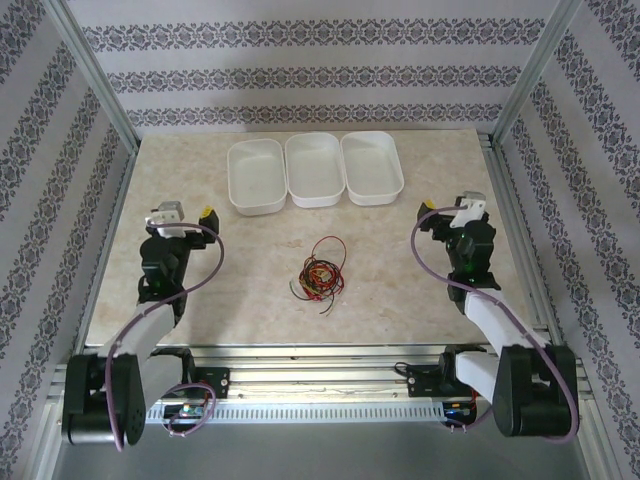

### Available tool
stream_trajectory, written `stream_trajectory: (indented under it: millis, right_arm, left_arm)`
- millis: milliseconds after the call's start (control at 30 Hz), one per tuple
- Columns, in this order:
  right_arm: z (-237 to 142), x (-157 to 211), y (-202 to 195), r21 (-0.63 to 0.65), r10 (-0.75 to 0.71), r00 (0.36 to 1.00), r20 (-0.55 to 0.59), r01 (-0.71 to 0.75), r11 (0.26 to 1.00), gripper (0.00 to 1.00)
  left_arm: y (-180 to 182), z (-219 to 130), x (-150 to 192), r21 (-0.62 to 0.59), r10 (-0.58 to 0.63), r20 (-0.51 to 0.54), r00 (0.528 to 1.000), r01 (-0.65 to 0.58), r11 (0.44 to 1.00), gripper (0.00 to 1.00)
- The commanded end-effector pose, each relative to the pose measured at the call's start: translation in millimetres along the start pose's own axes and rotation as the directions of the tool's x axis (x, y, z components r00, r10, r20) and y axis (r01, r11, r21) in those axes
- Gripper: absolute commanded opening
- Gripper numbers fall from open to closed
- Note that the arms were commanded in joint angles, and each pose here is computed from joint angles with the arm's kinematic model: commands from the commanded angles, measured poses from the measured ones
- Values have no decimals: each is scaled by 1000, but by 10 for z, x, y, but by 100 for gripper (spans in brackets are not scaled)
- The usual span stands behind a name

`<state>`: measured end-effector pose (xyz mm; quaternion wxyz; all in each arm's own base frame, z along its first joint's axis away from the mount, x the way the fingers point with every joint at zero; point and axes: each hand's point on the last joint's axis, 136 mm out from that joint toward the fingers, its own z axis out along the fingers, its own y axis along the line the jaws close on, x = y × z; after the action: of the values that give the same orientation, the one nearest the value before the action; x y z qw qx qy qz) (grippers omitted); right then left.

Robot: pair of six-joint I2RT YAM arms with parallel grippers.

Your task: Untangle the cables

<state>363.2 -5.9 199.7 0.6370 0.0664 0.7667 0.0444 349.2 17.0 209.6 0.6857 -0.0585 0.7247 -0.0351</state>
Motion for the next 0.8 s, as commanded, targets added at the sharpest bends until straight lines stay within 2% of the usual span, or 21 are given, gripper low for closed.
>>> stream_trajectory:
  millis: [0, 167, 300, 533, 633, 767]
  right_arm:
    - [-67, 56, 113, -1, 40, 991, -129, -41, 999, 98]
    - [-171, 203, 672, -102, -60, 965, -255, 35, 994, 98]
    - [-255, 461, 1092, -132, -173, 908, -381, 131, 983, 98]
    - [-408, 1075, 1936, -310, -243, 796, -554, 74, 948, 98]
    - [-410, 1286, 2087, -330, -265, 754, -602, 67, 941, 98]
    - [-301, 1442, 2118, -310, -241, 713, -659, 35, 950, 87]
  left_arm:
    - [-23, -44, 147, -2, -72, -115, 991, 72, 997, 99]
    - [-226, -50, 101, 79, -171, -151, 974, 184, 980, 99]
    - [-406, -14, 8, 135, -225, -159, 961, 247, 960, 99]
    - [-1005, 8, -14, 252, -171, -197, 965, 219, 943, 99]
    - [-1178, 8, 41, 295, -197, -211, 957, 255, 921, 99]
    - [-1173, 65, 244, 261, -236, -271, 933, 307, 915, 99]
